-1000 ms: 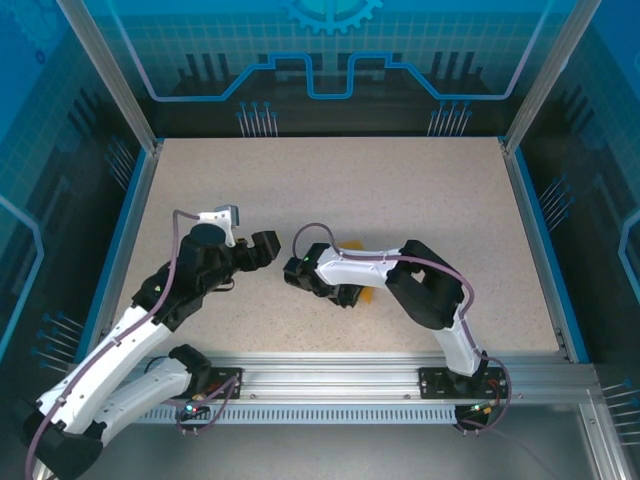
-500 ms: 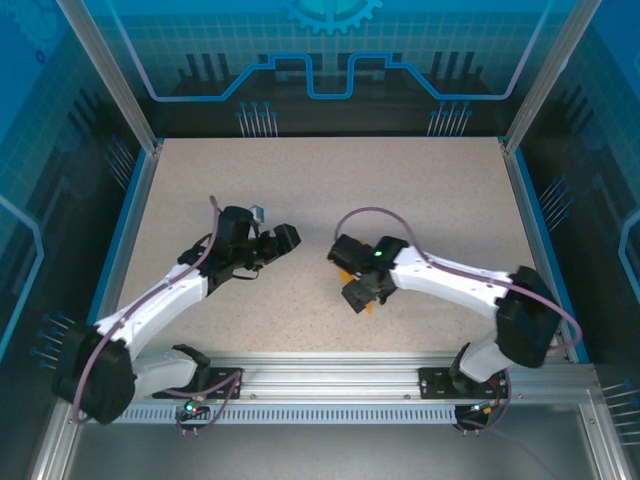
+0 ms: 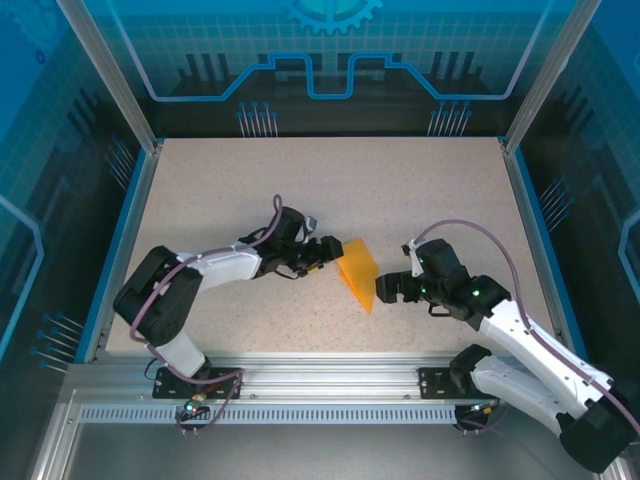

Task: Fold a paper plane with a square sheet of paper (fold left side to right side)
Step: Fold the wing for the fifth time at the center of the table.

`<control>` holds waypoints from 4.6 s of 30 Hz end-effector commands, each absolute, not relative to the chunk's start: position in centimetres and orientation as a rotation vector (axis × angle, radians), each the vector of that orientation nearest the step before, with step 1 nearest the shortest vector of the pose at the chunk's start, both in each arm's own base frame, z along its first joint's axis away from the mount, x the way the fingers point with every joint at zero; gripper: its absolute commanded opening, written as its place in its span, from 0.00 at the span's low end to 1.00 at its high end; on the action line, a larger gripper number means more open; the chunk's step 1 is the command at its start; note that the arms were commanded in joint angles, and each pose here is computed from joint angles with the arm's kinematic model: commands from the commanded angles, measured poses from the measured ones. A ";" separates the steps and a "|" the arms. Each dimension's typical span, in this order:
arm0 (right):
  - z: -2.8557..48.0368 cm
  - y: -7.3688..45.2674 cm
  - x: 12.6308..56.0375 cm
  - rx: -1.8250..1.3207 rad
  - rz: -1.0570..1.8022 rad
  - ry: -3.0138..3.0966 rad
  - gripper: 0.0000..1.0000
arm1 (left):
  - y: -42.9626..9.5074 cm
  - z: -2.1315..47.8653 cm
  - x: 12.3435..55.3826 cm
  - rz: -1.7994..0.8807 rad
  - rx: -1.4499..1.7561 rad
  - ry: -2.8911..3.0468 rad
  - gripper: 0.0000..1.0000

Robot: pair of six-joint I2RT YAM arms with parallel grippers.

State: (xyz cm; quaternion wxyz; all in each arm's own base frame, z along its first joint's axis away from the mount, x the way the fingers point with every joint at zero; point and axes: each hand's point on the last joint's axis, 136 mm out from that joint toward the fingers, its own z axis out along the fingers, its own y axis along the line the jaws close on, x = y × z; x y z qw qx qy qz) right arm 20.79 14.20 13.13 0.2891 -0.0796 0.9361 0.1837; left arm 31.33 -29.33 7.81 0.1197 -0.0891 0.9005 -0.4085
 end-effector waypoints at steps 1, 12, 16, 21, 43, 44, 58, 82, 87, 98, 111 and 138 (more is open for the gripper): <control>14.0 15.8 21.1 -0.192 0.662 2.442 1.00 | -31.7 8.5 32.1 -1.276 -0.218 2.606 0.80; 13.3 16.6 21.6 -0.204 0.691 2.473 1.00 | -33.4 5.5 33.3 -1.245 -0.219 2.667 0.68; 13.2 16.9 22.1 -0.213 0.690 2.471 1.00 | -33.4 4.8 33.5 -1.216 -0.190 2.676 0.49; 13.0 17.0 22.7 -0.268 0.663 2.453 0.99 | -32.8 4.9 33.6 -1.157 -0.100 2.670 0.19; 12.1 19.2 27.5 -0.401 1.204 2.338 0.87 | -31.0 9.7 27.4 -1.336 0.377 2.430 0.01; 12.0 19.4 27.7 -0.415 1.222 2.326 0.87 | -31.0 9.9 27.4 -1.343 0.388 2.420 0.01; 8.4 21.1 28.4 -0.478 1.396 2.317 0.84 | -31.1 10.0 26.9 -1.371 0.432 2.386 0.01; 8.3 20.9 26.8 -0.515 1.425 2.375 0.35 | -31.2 7.6 27.6 -1.345 0.395 2.466 0.00; 7.7 20.6 26.8 -0.458 1.402 2.450 0.08 | -31.3 8.2 27.7 -1.353 0.404 2.448 0.17; 6.1 19.7 26.8 -0.091 1.263 2.702 0.00 | -28.5 11.0 27.8 -1.008 0.435 2.430 0.66; 6.0 19.9 29.1 0.136 1.163 2.863 0.00 | -32.4 9.5 18.9 -0.514 0.846 2.513 0.66; 4.8 20.7 29.4 0.155 1.171 2.904 0.00 | -33.8 4.0 21.2 0.150 0.813 2.596 0.50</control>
